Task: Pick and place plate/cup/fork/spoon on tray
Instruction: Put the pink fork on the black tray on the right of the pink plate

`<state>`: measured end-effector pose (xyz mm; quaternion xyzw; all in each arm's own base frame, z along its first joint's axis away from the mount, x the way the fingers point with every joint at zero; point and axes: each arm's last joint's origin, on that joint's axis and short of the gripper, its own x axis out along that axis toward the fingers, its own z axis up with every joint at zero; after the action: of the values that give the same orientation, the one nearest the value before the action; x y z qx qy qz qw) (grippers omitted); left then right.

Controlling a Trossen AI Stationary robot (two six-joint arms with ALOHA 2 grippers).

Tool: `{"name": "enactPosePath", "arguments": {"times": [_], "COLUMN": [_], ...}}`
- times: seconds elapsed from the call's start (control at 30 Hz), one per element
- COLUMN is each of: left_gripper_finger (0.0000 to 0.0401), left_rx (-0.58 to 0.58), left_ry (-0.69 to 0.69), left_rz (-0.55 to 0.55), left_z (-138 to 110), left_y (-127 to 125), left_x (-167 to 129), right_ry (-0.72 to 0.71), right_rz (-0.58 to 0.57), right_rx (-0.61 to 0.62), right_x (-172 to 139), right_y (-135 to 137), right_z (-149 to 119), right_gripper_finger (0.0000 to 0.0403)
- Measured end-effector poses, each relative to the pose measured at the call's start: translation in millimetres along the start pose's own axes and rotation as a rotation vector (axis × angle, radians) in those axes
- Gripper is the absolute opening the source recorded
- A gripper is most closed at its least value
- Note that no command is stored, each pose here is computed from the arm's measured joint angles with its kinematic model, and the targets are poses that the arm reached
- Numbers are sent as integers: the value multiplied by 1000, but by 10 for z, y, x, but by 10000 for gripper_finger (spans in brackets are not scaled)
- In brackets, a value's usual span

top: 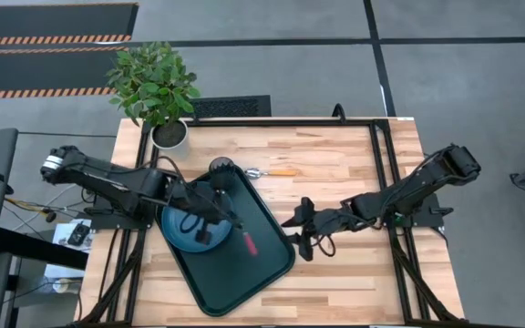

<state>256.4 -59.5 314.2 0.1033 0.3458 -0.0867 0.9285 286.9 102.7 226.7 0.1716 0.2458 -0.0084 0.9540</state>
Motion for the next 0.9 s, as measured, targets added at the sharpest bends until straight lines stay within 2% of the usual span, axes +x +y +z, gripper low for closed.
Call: {"name": "enactPosePath", "arguments": {"times": [0.23,0.37,0.5,0.67,0.9], "left_gripper_finger": [0,0,0,0,0], "left_rx": [76,75,109,130,288], "left_ry": [79,142,228,317,433], "left_rz": [-244,-306,-354,-496,-575], "left_z": [111,48,-9,-53,-153], "left_y": [-24,-47,-111,-254,-462], "left_x": [-275,-283,-182,56,385], "right_ry": [56,101,109,92,94], "right_rz": [34,40,38,10,6], "right_rx": [23,53,74,76,75], "right_x": [-273,-331,-350,-355,-353], "right_y": [158,223,259,259,253], "right_z": [-55,-132,-166,-171,-172], "right_gripper_finger": [216,208,204,204,202]}}
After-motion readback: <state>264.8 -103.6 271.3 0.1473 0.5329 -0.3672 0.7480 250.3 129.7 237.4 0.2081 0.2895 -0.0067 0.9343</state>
